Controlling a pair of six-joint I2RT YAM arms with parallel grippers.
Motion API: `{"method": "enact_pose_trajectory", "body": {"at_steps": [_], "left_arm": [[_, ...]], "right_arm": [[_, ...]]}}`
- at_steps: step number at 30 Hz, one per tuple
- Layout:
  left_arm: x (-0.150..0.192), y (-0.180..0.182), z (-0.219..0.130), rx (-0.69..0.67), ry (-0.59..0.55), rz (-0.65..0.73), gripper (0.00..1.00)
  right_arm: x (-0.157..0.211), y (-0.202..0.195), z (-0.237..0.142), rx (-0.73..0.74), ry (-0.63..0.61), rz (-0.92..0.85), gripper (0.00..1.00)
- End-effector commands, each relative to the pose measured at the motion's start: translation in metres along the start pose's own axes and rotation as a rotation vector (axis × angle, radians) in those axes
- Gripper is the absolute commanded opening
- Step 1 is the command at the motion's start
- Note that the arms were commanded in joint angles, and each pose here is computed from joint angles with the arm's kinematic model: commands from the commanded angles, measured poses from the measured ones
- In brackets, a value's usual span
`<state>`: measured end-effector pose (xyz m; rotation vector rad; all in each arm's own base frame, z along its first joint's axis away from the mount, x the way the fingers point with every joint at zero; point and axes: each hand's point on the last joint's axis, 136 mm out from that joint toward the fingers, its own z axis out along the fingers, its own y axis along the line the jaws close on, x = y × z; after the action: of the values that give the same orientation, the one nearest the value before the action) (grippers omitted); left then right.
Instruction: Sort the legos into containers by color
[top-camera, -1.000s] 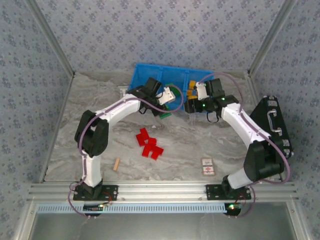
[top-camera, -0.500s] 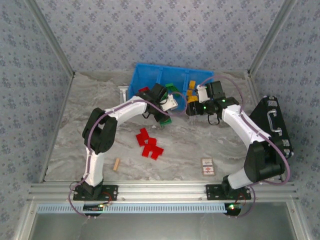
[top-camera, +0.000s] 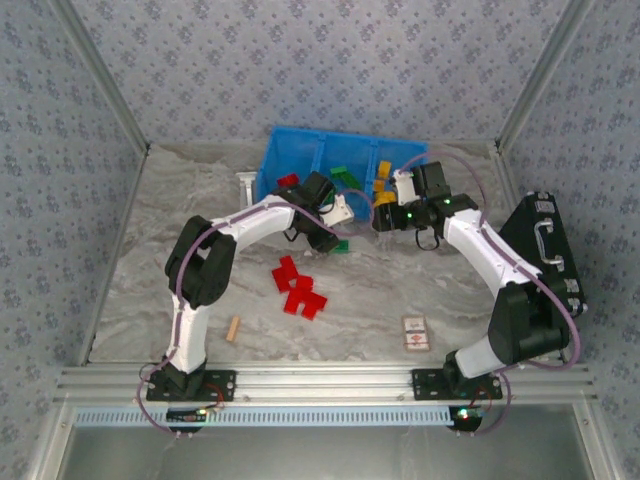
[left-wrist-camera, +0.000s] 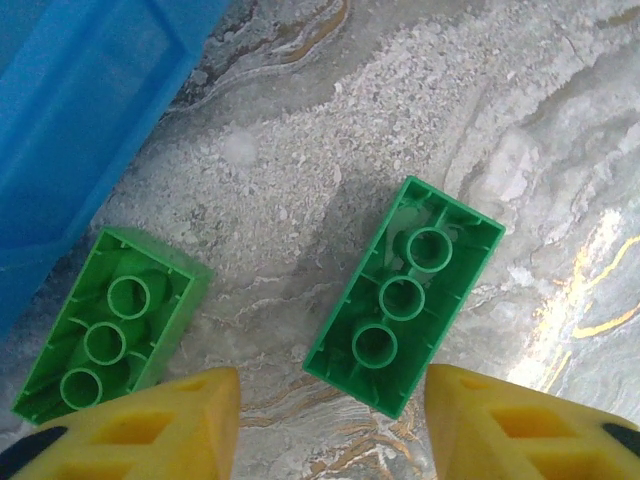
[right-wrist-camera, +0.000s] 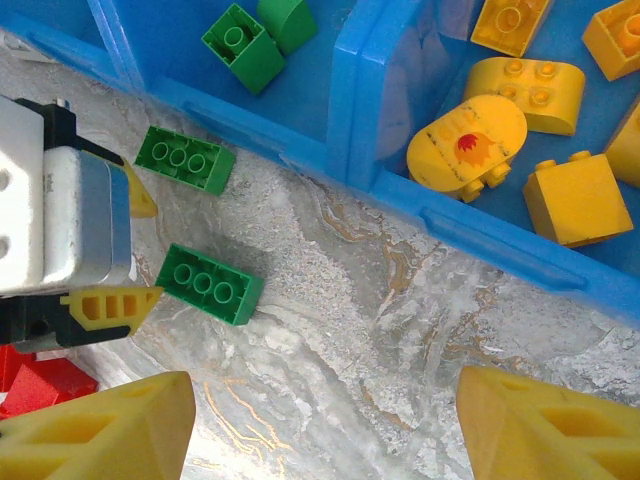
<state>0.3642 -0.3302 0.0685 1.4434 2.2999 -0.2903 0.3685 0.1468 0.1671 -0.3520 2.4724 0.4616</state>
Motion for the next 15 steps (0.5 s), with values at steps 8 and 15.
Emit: {"method": "enact_pose_trajectory", "body": {"at_steps": [8, 15], "left_arm": [[-0.008, -0.035, 0.013, 0.089, -0.032, 0.160, 0.68], [-0.007, -0.032, 0.031, 0.095, -0.003, 0.199, 0.73]], "right_arm": [[0.005, -0.003, 0.000, -0.006, 0.021, 0.015, 0.72], [0.004, -0.004, -0.005, -0.007, 0.009, 0.019, 0.73]]}}
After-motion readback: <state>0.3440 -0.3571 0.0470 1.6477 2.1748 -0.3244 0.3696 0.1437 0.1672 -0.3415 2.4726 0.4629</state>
